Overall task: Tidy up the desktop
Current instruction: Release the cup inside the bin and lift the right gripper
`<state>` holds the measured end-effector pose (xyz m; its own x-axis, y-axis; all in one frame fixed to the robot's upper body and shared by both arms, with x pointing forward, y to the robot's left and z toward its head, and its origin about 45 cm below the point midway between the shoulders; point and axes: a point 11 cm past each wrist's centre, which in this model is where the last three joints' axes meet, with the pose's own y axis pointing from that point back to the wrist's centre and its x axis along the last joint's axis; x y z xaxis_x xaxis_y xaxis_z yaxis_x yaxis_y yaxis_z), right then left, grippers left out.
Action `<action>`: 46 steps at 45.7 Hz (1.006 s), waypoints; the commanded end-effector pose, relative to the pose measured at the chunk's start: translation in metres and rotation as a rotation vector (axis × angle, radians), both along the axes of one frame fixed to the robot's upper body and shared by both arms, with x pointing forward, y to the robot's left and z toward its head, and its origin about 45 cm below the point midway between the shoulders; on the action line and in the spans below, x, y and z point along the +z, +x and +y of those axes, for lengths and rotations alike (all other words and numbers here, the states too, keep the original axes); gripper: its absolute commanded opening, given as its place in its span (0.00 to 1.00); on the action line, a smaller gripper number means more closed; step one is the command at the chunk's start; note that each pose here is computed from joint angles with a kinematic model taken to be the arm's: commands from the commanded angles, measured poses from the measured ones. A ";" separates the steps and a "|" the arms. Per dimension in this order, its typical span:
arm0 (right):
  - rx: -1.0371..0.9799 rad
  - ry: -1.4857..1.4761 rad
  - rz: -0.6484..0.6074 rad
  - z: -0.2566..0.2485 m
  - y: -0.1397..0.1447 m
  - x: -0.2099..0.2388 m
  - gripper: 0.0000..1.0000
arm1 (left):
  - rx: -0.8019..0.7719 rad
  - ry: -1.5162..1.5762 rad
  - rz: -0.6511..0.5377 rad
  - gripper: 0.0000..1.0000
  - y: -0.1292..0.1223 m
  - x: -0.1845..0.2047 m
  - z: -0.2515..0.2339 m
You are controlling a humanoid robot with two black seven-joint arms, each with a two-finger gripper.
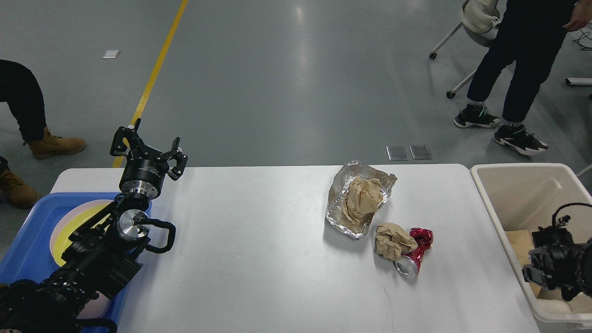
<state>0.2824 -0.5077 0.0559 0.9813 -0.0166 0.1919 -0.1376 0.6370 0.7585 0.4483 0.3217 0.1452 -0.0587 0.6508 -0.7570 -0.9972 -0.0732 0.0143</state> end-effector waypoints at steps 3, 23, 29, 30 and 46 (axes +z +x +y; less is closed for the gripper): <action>-0.012 0.008 0.013 0.000 -0.012 -0.012 0.00 | 0.000 0.000 0.000 0.96 0.000 0.000 0.000; -0.006 0.036 -0.120 0.006 0.002 -0.011 0.78 | 0.000 0.000 -0.001 0.96 0.000 0.001 0.000; -0.020 0.027 -0.128 -0.002 0.000 -0.008 0.86 | 0.000 0.000 0.000 0.96 0.000 0.000 0.000; -0.023 0.023 -0.132 -0.004 0.000 -0.006 0.87 | 0.000 0.000 0.000 0.96 0.000 0.000 0.000; -0.047 0.007 -0.146 -0.017 -0.001 0.003 0.97 | 0.000 0.000 0.000 0.96 0.000 0.000 0.000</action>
<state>0.2793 -0.5235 0.0554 0.9431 -0.0587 0.3272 -0.2164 0.6386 0.7385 0.4484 0.3217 0.1452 -0.0589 0.6508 -0.7569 -0.9972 -0.0733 0.0145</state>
